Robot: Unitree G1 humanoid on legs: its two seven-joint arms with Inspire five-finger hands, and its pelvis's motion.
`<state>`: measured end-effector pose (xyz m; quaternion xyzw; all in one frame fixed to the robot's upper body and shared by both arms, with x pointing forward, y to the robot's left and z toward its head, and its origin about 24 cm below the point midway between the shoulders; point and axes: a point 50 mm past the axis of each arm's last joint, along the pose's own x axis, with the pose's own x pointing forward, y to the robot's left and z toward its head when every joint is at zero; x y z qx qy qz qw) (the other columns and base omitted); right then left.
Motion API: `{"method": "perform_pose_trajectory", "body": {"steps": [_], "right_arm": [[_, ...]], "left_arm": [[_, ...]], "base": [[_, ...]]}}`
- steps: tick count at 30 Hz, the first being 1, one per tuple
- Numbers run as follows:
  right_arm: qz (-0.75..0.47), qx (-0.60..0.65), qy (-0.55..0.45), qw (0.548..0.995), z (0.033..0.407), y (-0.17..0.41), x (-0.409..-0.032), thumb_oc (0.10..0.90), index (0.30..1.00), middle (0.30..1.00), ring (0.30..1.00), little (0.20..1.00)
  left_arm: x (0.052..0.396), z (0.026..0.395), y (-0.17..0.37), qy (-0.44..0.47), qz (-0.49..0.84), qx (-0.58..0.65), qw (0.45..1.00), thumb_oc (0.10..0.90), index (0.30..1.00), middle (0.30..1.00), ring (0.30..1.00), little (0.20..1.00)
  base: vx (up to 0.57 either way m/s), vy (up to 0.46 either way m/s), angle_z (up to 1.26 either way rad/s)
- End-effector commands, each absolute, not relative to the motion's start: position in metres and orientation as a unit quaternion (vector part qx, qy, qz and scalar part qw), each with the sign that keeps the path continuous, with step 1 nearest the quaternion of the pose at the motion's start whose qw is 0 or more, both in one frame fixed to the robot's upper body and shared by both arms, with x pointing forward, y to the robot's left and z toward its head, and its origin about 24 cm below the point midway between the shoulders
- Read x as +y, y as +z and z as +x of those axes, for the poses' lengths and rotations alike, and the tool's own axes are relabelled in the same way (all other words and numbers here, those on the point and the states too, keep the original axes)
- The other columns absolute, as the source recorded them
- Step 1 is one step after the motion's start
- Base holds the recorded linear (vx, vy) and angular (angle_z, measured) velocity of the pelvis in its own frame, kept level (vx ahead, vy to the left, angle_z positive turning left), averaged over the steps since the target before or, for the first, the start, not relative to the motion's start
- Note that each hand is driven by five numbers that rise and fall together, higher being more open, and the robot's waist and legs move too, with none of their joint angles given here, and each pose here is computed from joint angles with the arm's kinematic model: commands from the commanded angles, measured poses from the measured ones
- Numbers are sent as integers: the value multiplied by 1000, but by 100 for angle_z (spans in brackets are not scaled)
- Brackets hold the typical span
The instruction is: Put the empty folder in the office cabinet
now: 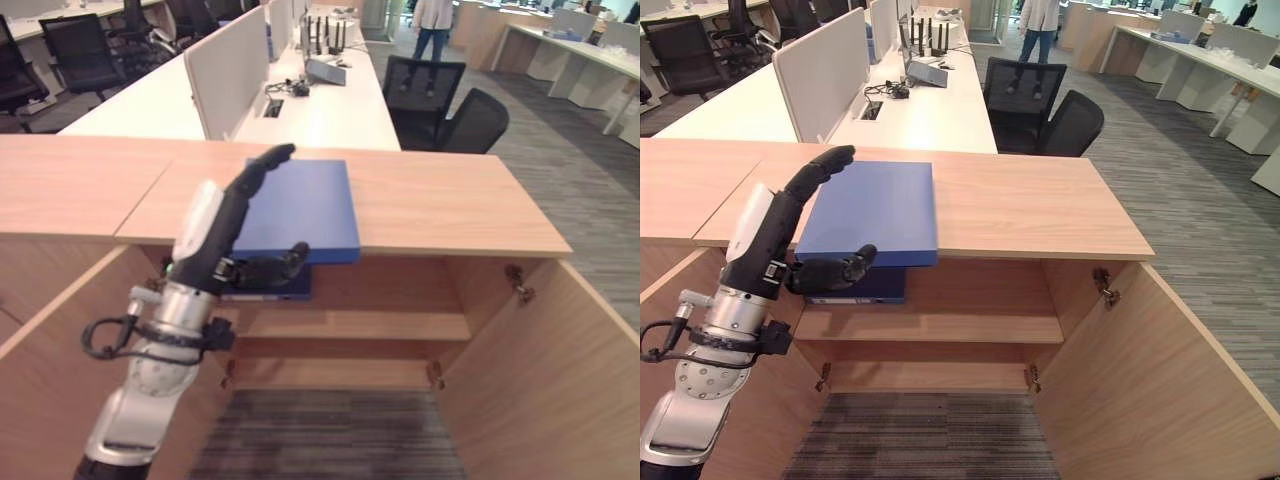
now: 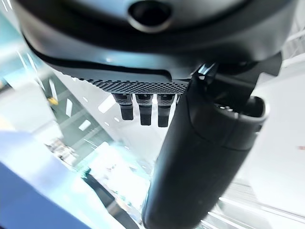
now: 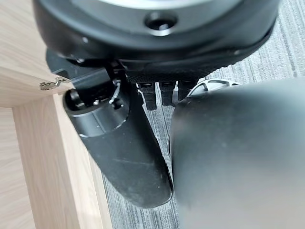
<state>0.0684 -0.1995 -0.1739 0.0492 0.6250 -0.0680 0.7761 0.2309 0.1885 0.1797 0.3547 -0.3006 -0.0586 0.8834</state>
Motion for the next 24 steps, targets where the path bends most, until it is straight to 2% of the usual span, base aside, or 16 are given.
{"method": "perform_pose_trajectory", "body": {"steps": [1, 8, 13, 24], "right_arm": [[24, 636, -30, 771, 70, -175, -192, 800, 900, 900, 900, 900], [7, 646, -24, 763, 65, -175, -197, 800, 900, 900, 900, 900], [4, 651, -26, 758, 62, -175, -201, 800, 900, 900, 900, 900], [-2, 659, -33, 751, 57, -175, -206, 800, 900, 900, 900, 900]], "left_arm": [[177, 224, 225, -64, 354, -416, 835, 800, 900, 900, 900, 900], [183, 243, 220, -49, 504, -381, 774, 800, 900, 900, 900, 900], [198, 253, 207, -21, 573, -331, 749, 800, 900, 900, 900, 900], [207, 264, 194, 6, 607, -293, 739, 800, 900, 900, 900, 900]], "base": [[10, -6, -15], [19, -1, -10], [18, -2, -7], [5, -3, -5]]}}
